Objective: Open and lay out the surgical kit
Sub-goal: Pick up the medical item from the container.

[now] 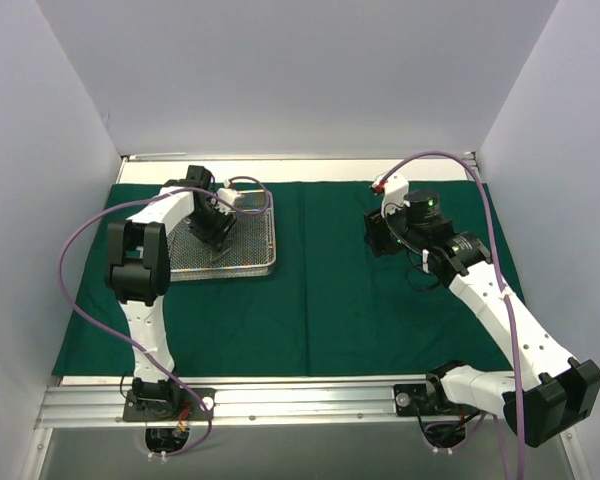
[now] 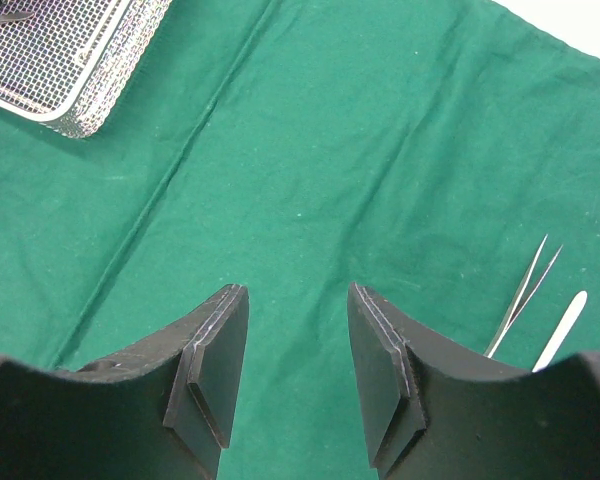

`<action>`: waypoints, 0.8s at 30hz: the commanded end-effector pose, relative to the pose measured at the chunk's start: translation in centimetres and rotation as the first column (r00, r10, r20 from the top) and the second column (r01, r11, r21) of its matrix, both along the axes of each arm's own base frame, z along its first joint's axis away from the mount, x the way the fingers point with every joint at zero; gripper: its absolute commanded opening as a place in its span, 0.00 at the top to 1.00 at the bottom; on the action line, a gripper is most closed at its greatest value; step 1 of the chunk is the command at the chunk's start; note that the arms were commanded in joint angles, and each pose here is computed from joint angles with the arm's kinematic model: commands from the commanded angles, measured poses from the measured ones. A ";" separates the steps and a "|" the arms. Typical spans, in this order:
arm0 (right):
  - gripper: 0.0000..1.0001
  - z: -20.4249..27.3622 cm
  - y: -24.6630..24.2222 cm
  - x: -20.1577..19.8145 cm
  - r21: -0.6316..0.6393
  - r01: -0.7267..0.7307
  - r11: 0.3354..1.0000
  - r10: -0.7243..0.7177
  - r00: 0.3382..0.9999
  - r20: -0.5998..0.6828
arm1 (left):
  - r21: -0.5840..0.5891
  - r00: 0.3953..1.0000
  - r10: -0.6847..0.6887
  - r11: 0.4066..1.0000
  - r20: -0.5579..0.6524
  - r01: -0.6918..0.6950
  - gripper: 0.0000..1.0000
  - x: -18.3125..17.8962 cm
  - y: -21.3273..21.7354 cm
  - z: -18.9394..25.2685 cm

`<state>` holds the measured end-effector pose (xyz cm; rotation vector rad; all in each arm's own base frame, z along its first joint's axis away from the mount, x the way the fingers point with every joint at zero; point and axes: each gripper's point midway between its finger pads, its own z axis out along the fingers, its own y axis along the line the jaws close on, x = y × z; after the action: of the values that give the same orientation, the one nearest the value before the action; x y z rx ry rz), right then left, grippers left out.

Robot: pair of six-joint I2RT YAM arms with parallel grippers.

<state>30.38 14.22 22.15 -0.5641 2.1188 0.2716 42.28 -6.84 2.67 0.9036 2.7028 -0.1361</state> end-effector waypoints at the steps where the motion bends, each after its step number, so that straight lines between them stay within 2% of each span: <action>1: 0.56 0.3 -0.1 0.0 0.006 0.011 1.000 -0.011 1.000 0.006 | -0.014 1.000 0.009 1.000 0.021 -0.009 0.38 0.3 0.5 -0.1; 5: 0.56 0.3 -0.1 0.0 0.005 0.010 1.000 -0.010 1.000 0.006 | -0.004 1.000 0.026 1.000 0.014 -0.026 0.40 -0.5 1.2 -0.7; 7: 0.56 0.3 0.0 0.1 0.009 0.007 1.000 -0.007 1.000 0.006 | 0.000 0.999 0.031 1.000 0.008 -0.031 0.45 -0.7 1.5 -0.9; 8: 0.56 0.3 0.1 0.2 0.009 0.005 1.000 -0.005 1.000 0.006 | -0.003 0.999 0.040 0.999 0.007 -0.040 0.58 -0.6 1.5 -1.0; 10: 0.56 0.2 0.1 0.3 0.002 0.002 1.000 -0.002 1.000 0.003 | 0.001 0.999 0.052 0.999 0.012 -0.052 0.70 -0.4 1.6 -1.0; 11: 0.56 0.2 0.1 0.3 0.000 0.000 1.000 0.000 1.000 0.004 | 0.002 0.998 0.057 0.998 0.007 -0.057 0.79 -0.4 1.6 -1.2; 14: 0.56 0.2 -0.1 0.5 -0.007 0.009 1.000 -0.009 1.000 0.009 | -0.010 0.997 0.071 0.997 0.003 -0.071 0.95 -0.5 1.4 -0.9; 17: 0.57 0.2 -0.2 0.8 -0.022 0.008 1.000 -0.008 1.000 0.013 | -0.036 0.996 0.089 0.995 0.019 -0.089 0.98 -0.3 1.0 0.1; 24: 0.57 0.8 0.3 2.2 -0.028 0.004 1.000 -0.003 0.999 0.037 | -0.152 0.983 0.159 0.978 0.097 -0.143 0.98 -0.1 -0.5 5.8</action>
<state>31.13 14.31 20.92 -0.5807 2.1544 0.2509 42.14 -6.34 3.55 0.7248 2.6986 -0.1681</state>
